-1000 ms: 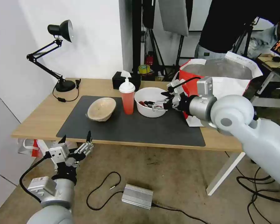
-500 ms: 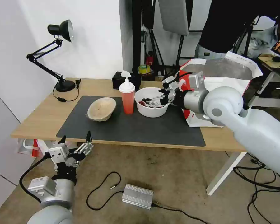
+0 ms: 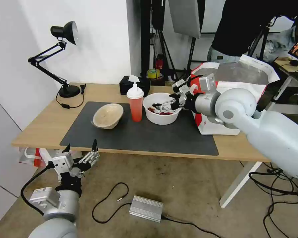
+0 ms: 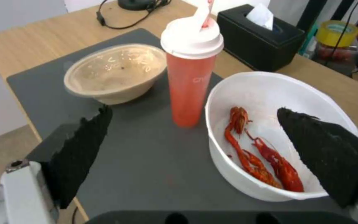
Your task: Pick up the trash from the table and place it into the takeout bag.
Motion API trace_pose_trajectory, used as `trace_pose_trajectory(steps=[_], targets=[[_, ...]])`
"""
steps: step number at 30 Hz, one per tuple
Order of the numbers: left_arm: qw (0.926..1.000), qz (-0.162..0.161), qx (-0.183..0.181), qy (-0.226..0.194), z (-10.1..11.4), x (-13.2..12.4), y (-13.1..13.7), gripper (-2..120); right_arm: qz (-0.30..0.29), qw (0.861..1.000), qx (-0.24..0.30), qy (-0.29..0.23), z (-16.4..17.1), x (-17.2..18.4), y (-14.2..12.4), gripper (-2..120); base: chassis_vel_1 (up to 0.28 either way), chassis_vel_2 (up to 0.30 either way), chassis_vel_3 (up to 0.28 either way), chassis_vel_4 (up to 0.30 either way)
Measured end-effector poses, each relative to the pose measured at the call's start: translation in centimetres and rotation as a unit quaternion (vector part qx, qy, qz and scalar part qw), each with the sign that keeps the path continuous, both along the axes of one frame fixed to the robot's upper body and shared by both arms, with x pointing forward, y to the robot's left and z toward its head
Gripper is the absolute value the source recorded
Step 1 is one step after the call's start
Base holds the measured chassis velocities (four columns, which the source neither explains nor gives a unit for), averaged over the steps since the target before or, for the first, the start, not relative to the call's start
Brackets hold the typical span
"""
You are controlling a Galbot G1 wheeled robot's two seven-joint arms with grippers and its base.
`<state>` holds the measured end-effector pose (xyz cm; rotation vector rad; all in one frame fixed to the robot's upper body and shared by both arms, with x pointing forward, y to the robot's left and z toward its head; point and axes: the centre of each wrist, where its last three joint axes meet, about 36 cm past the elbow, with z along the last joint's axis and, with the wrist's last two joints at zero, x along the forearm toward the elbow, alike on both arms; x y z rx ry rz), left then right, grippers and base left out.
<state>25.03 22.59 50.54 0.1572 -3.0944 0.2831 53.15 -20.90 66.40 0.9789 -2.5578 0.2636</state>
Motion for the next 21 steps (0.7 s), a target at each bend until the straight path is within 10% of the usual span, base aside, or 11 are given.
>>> trace_pose_trajectory(steps=[21], targets=[[1.0000, 0.006, 0.005, -0.005, -0.2, -0.1, 0.1, 100, 0.006, 1.000, -0.011, 0.021, -1.3, 2.1, 1.7, 100, 0.000, 0.000, 0.000, 0.000]])
